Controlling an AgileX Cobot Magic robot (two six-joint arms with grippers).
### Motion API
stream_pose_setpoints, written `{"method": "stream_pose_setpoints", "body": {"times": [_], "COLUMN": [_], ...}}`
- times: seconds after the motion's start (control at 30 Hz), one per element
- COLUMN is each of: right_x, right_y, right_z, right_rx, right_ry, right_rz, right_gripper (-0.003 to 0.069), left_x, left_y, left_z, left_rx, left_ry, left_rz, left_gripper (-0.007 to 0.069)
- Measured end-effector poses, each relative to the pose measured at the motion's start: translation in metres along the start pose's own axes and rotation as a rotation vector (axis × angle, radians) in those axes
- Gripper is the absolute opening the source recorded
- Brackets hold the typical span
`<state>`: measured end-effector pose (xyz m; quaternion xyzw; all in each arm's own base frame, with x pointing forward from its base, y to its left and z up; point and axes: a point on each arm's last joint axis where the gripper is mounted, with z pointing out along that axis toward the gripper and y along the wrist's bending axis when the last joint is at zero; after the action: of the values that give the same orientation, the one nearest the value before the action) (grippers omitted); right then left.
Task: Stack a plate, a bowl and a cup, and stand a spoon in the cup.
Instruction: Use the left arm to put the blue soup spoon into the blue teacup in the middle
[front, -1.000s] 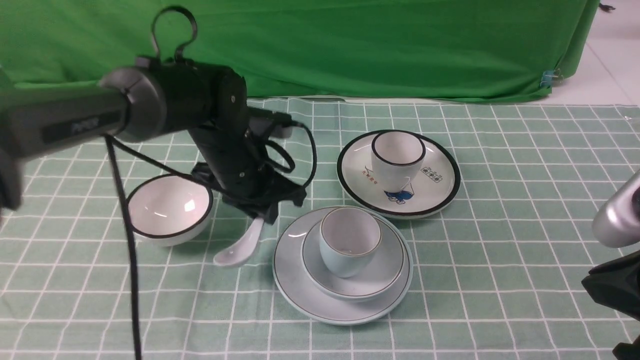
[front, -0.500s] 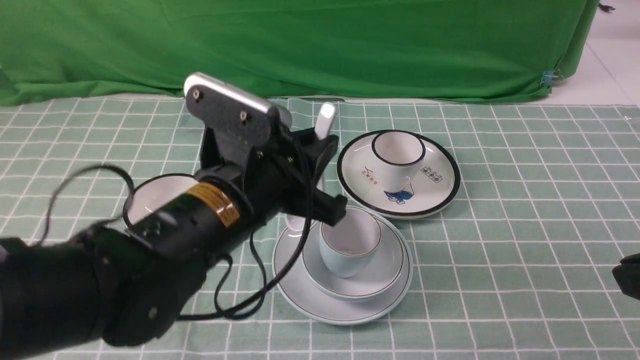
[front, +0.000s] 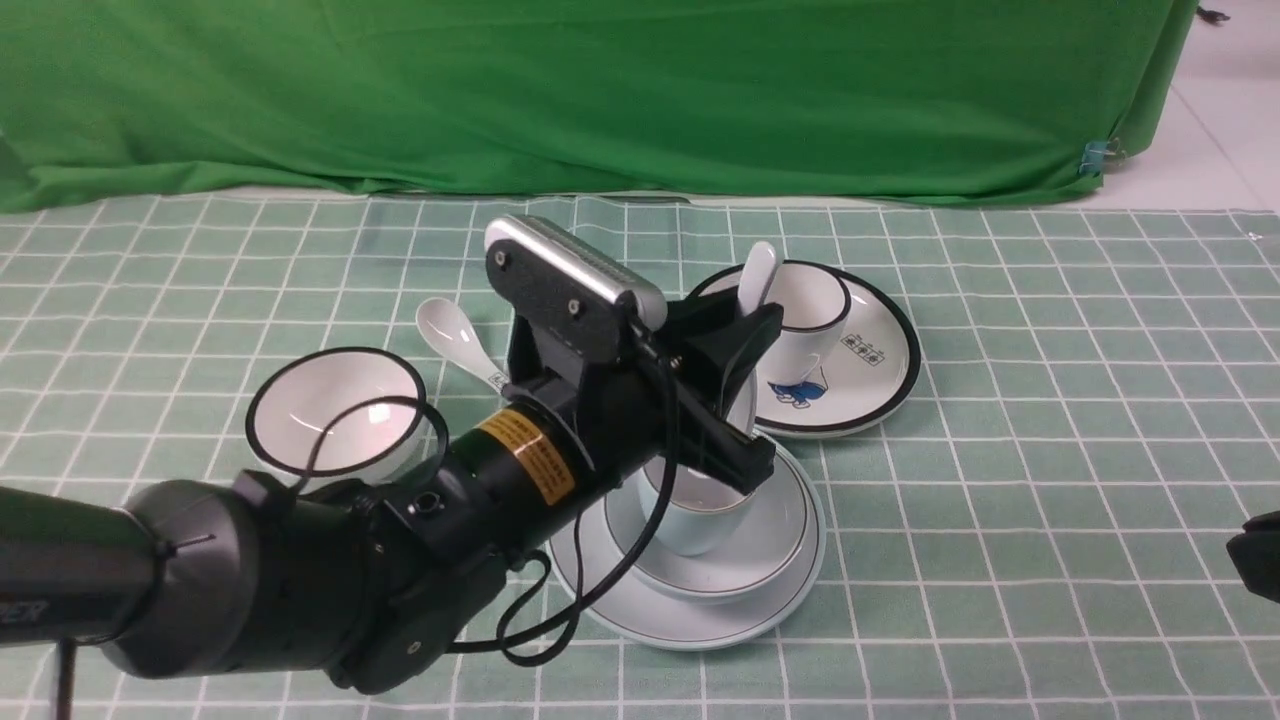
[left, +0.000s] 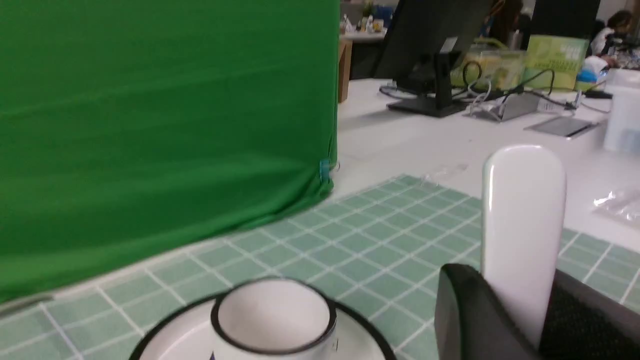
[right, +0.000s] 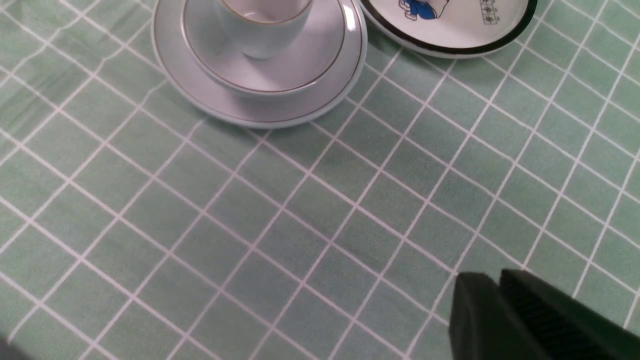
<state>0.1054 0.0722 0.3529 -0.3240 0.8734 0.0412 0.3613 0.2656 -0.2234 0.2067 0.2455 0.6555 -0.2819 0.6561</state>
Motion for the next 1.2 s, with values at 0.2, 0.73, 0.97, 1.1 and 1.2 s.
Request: {"method": "stream_pose_setpoints", "body": {"times": [0.2, 0.73, 0.97, 1.1, 1.2], "right_x": [0.0, 0.002, 0.0, -0.005, -0.008], "right_y": [0.0, 0.0, 0.0, -0.001, -0.002], "right_z": [0.0, 0.0, -0.001, -0.005, -0.009], "right_rx": [-0.001, -0.001, -0.001, 0.0, 0.0], "right_ry": [0.001, 0.019, 0.001, -0.024, -0.049], "right_rz": [0.0, 0.001, 0.002, 0.005, 0.008], "right_gripper": [0.009, 0.009, 0.009, 0.009, 0.009], "left_x": [0.024, 0.04, 0.013, -0.023, -0.056], "left_y": [0.003, 0.004, 0.001, -0.002, -0.005], "left_z": [0.006, 0.007, -0.019, -0.043, -0.066], "left_rx": [-0.015, -0.018, -0.021, -0.031, -0.043], "left_ry": [0.033, 0.055, 0.025, 0.024, 0.056], "left_rz": [0.0, 0.006, 0.016, 0.023, 0.031], "left_gripper": [0.0109, 0.0365, 0.0405, 0.0333, 0.0244]}}
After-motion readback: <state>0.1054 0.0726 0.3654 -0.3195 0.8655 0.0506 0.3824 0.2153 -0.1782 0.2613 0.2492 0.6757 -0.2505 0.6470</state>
